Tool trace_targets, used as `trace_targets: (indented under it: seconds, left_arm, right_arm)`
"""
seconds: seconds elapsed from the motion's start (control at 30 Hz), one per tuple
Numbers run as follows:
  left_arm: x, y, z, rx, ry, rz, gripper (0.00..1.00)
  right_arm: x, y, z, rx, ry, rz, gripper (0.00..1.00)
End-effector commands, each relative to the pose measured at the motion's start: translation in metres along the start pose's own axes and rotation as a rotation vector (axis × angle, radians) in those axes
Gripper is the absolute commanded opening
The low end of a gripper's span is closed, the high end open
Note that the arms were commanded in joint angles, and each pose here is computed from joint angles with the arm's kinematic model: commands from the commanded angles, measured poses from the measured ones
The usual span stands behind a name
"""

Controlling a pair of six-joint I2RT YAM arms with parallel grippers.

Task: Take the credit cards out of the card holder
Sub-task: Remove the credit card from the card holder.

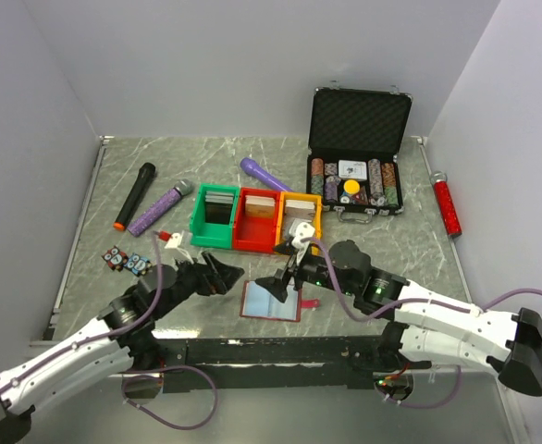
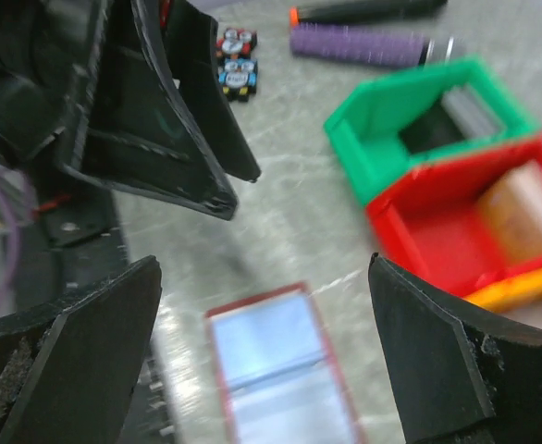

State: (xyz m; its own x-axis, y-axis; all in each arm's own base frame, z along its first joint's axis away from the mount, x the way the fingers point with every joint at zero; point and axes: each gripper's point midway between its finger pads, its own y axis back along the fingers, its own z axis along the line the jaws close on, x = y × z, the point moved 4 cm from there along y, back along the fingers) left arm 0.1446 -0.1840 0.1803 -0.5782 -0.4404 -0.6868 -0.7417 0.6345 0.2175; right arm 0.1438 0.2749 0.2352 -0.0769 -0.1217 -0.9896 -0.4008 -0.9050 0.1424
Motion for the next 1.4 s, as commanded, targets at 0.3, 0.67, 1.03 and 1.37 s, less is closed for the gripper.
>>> trace_targets:
  seconds: [0.3,0.67,1.03,1.37]
  left_arm:
    - [0.04,-0.03,-0.024,0.055,-0.009,0.16,0.93]
    - [0.081,-0.049,-0.024,0.045,-0.08,0.253,0.7]
    - [0.097,-0.061,-0.01,-0.014,-0.097,0.294,0.18]
    - [0.11,-0.067,0.007,-0.085,-0.094,0.315,0.01]
  right_arm:
    - [0.078,0.017,0.017,0.075,-0.561,0.203,1.0]
    - [0.125,0.041,-0.004,0.307,-0.728,0.291,0.9]
    - [0.149,0.042,-0.011,0.393,-0.787,0.404,0.42]
    - [0.17,0.053,-0.024,0.436,-0.876,0.46,0.38]
